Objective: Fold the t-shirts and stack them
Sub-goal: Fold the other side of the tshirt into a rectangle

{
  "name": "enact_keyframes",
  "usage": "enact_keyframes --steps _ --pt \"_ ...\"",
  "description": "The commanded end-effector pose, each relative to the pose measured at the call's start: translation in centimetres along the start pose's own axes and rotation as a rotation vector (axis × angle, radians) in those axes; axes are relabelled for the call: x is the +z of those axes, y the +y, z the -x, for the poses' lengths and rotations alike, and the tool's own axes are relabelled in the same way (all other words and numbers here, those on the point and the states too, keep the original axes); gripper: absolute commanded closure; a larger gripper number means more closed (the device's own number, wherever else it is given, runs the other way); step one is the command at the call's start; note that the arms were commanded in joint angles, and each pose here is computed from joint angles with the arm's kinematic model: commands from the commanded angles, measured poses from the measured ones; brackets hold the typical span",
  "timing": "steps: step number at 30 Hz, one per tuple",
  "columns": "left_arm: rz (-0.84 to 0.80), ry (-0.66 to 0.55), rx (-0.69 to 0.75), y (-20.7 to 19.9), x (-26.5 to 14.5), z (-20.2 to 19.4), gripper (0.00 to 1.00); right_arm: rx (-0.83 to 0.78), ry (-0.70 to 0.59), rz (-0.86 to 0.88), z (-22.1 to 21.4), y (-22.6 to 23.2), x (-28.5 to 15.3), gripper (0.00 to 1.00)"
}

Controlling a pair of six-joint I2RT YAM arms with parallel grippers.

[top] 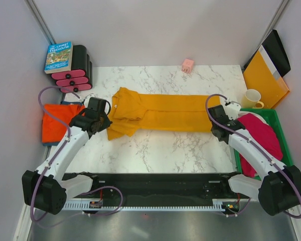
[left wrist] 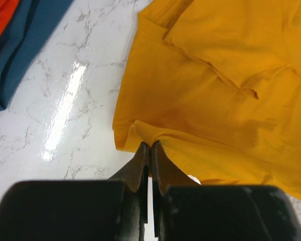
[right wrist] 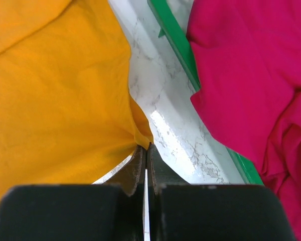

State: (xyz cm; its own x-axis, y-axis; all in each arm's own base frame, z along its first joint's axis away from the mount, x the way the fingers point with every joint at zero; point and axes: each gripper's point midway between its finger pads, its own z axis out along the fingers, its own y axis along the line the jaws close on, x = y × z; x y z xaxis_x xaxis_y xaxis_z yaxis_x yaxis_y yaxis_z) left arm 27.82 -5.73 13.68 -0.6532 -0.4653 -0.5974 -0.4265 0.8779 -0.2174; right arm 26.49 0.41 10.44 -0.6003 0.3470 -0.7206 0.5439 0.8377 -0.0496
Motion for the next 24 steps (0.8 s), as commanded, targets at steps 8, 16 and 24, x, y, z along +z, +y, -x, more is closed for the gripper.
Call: enact_keyframes --steps 8,16,24 --pt "-0.022 -0.141 0.000 -3.3 0.0 6.3 0.98 0.033 -0.085 -0.022 4.9 1.6 -0.1 1.00" --pt "0.011 -0.181 0.024 -5.0 1.4 9.2 0.98 0.046 -0.126 -0.040 7.3 2.8 0.4 1.00" --pt "0.053 -0.194 0.059 -6.8 4.2 11.3 0.98 0.069 -0.108 -0.095 8.1 3.6 3.4 1.00"
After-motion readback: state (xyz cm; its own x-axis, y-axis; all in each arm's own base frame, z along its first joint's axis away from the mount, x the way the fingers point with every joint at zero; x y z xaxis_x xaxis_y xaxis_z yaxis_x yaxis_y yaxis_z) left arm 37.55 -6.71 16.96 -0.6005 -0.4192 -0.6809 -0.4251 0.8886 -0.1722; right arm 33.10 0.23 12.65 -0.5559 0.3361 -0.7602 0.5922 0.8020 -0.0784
